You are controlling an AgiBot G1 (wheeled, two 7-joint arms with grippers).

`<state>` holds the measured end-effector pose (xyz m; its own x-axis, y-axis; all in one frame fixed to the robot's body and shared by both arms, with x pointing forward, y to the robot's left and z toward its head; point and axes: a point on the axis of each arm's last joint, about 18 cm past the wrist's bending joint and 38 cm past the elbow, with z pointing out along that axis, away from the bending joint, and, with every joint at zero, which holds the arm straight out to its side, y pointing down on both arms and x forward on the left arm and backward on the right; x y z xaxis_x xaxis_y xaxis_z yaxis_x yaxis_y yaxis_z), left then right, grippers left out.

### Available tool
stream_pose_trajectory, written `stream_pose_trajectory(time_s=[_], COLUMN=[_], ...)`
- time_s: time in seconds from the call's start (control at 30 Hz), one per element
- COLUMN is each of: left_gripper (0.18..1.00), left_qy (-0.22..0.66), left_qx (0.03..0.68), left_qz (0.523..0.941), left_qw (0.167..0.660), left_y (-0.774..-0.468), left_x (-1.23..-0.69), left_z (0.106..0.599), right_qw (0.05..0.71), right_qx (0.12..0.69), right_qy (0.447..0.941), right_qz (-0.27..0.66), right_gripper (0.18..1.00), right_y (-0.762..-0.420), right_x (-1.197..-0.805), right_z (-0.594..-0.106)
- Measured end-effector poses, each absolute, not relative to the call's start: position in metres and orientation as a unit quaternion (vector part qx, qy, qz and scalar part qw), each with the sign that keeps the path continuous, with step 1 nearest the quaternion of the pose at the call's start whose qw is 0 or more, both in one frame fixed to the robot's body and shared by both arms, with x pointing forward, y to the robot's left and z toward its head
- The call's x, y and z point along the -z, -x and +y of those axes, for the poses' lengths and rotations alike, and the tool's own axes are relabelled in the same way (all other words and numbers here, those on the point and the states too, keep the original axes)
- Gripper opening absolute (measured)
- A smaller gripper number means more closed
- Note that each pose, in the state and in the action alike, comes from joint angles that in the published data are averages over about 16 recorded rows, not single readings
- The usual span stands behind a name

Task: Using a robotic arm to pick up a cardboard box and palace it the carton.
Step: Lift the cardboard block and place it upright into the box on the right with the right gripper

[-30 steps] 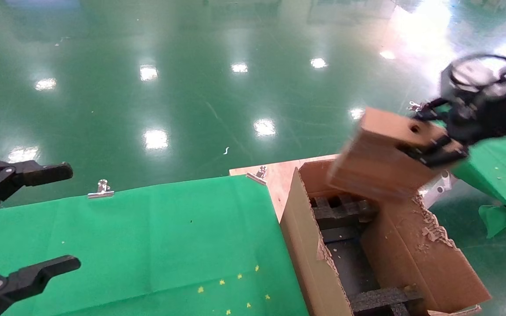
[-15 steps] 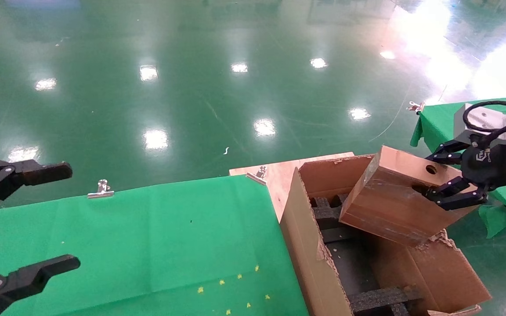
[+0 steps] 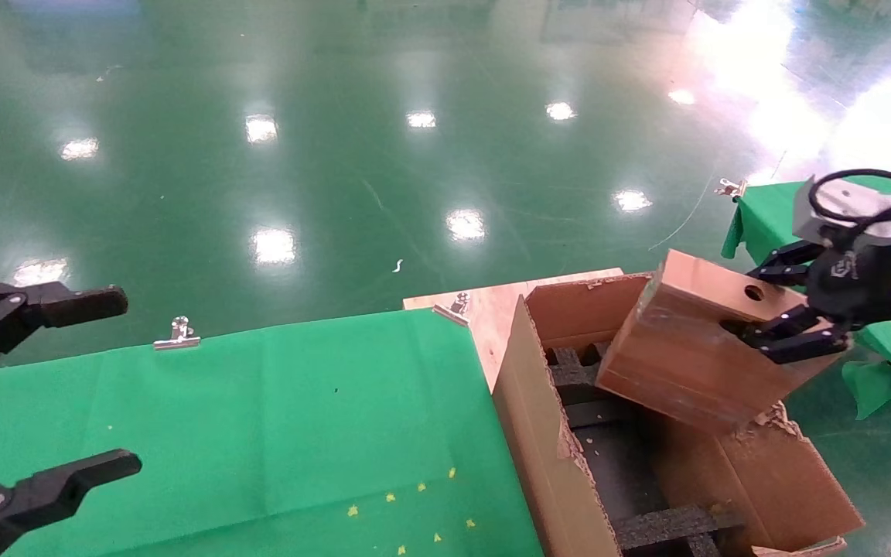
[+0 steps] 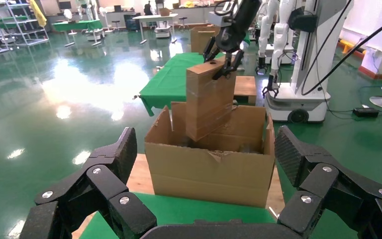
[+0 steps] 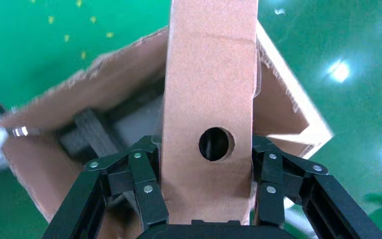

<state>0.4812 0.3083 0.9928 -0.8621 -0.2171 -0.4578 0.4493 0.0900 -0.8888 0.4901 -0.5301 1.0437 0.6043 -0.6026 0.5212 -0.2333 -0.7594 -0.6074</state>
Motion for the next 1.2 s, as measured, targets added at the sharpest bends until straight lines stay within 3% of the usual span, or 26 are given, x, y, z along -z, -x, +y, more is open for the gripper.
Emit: stream_pose_trajectory(time_s=[0.67,1.2], left_gripper=[1.001,1.001], left_qy=[-0.084,-0.084], left_qx=[0.669,0.669], left_qz=[0.695,0.695], left_qw=[0.249,0.249], left_y=[-0.481,-0.481], left_x=[-0.993,-0.993], left_z=[0.308,0.308], right_qw=[0.241,0.228], right_qx=[0.383,0.377], right_qy=[0.738,0.666], right_qz=[0.501,0.602], right_gripper=[0.328,0.323], right_y=[-0.508,-0.529], right_x=[-0.988,-0.961], right_z=[-0.534,-0.518])
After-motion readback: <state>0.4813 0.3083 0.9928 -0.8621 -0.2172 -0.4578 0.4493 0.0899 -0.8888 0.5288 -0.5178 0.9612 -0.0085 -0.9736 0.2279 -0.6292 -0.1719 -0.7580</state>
